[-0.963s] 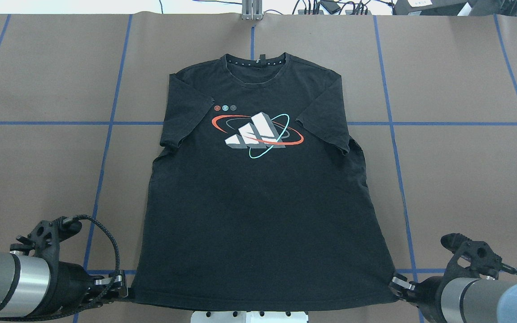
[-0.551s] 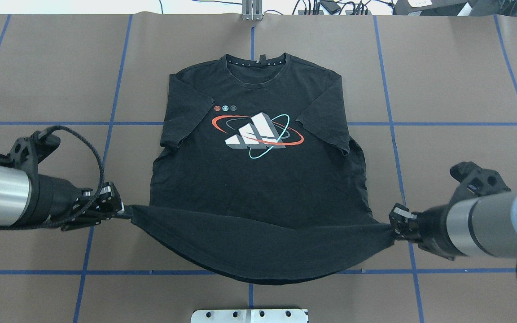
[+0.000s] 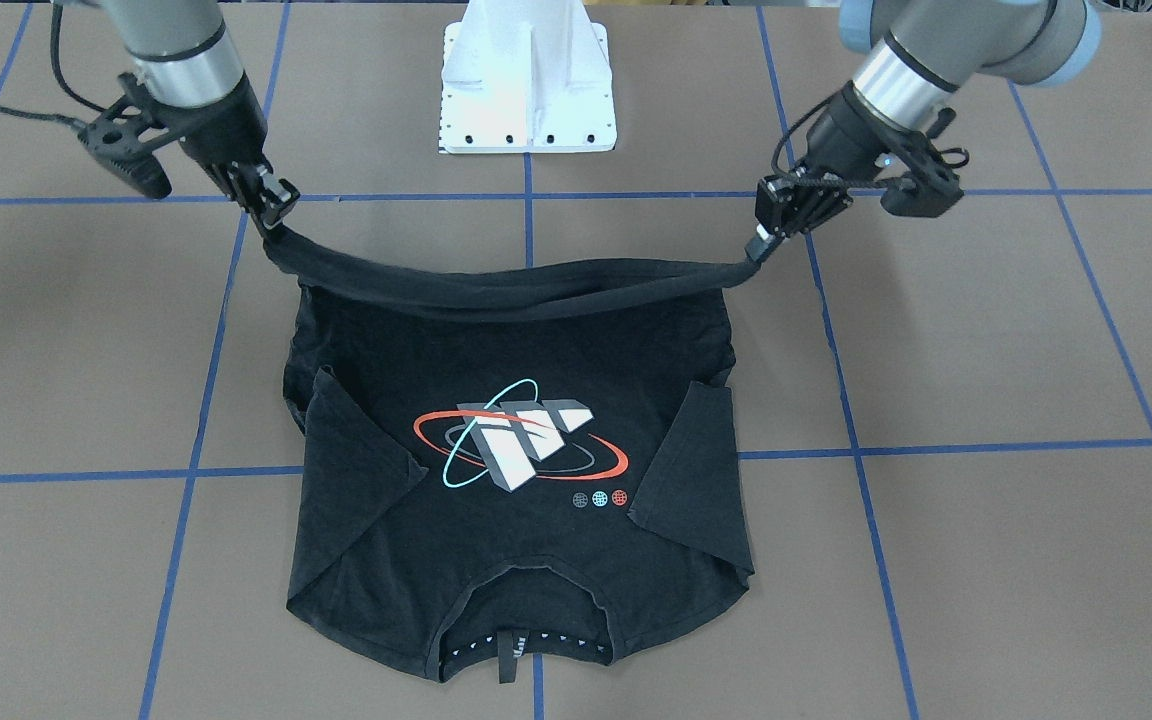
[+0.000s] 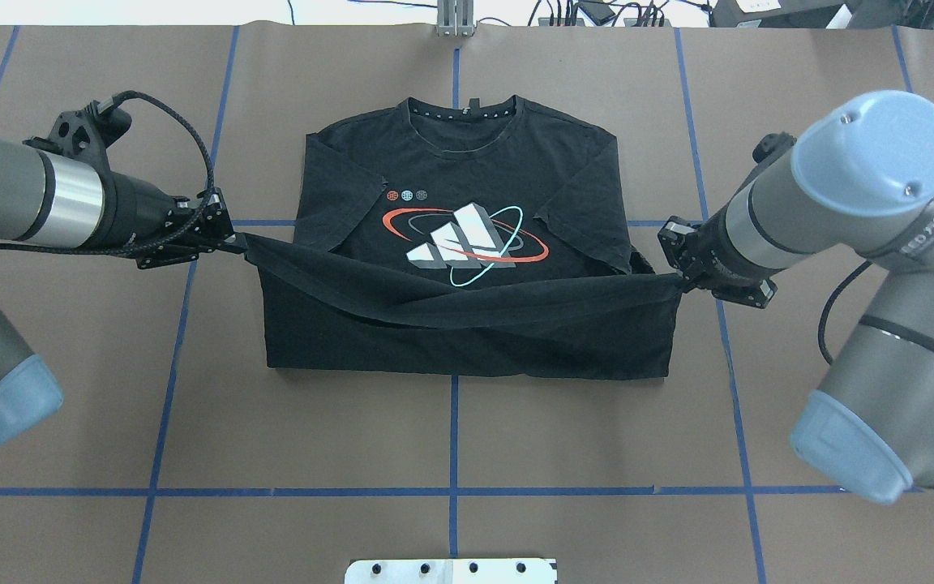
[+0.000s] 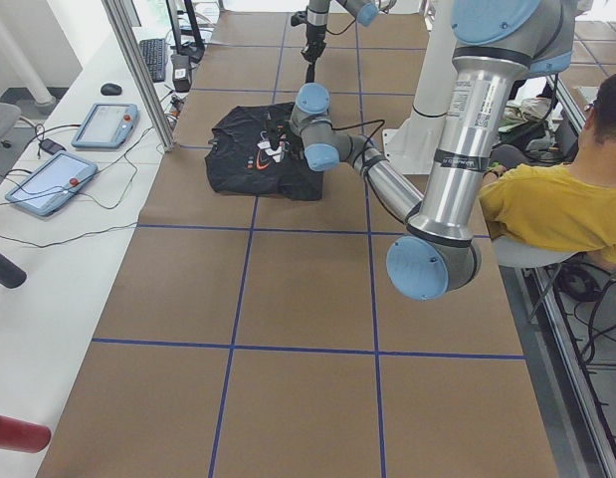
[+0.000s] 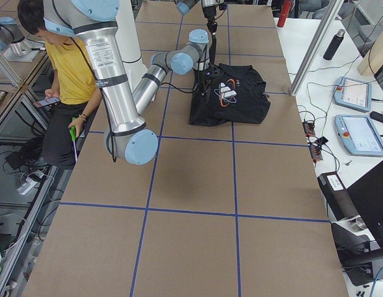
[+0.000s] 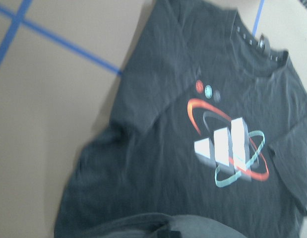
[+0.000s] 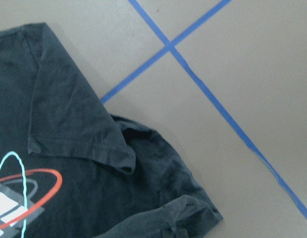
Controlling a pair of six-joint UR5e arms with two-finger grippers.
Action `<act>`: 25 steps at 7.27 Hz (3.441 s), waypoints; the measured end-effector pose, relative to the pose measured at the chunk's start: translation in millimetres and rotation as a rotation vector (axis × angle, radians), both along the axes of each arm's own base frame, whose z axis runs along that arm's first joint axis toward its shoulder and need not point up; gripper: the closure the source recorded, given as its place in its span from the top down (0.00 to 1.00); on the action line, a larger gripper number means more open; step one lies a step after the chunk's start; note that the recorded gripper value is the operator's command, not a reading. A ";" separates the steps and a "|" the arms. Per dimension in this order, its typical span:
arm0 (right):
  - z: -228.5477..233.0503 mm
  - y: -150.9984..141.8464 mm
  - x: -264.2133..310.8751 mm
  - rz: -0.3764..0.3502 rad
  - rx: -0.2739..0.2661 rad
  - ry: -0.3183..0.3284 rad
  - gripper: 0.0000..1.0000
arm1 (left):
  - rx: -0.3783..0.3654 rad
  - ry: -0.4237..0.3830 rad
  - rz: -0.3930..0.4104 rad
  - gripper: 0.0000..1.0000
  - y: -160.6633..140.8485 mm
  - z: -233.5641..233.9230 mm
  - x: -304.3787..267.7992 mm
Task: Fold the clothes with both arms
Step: 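Lift the hem with both grippers and fold it toward the collar, then release the hem and raise both grippers, then move the right gripper to the folded shirt's corner nearest it and grasp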
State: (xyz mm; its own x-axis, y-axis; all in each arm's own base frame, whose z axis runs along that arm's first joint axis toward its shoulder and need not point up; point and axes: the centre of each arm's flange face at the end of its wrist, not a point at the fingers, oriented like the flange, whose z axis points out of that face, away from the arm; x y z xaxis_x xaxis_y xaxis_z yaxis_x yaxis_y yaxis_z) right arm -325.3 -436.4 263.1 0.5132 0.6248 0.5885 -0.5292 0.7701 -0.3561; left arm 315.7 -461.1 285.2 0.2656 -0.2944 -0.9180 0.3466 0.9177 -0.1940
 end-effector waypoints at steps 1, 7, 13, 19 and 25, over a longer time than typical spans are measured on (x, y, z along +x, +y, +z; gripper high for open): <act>5.4 -33.1 7.0 0.000 0.000 0.016 0.00 | 0.002 -0.027 -0.018 0.00 -29.4 8.0 5.9; 45.3 -158.8 -17.2 0.000 0.024 0.049 0.00 | -0.025 -0.124 -0.093 0.00 -150.3 23.3 39.9; 81.3 -209.1 -70.1 -0.014 0.017 0.067 0.54 | -0.022 -0.151 -0.127 0.62 -198.1 67.6 73.6; 68.2 -151.0 -76.5 0.086 0.000 -0.045 0.72 | 0.011 -0.125 -0.144 0.69 -201.0 63.6 72.0; 107.6 9.0 -104.5 0.106 0.051 -0.033 0.70 | 0.040 -0.133 -0.192 0.69 -200.4 57.0 63.4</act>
State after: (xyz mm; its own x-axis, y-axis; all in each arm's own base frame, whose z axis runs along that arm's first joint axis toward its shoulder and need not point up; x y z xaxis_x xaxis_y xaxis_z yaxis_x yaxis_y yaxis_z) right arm -429.8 -427.4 370.8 0.4257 0.6436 0.6360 -0.5975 0.7278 -0.3366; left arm 379.2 -661.5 342.2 0.3275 -0.3151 -0.8908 0.5356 0.8386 -0.0997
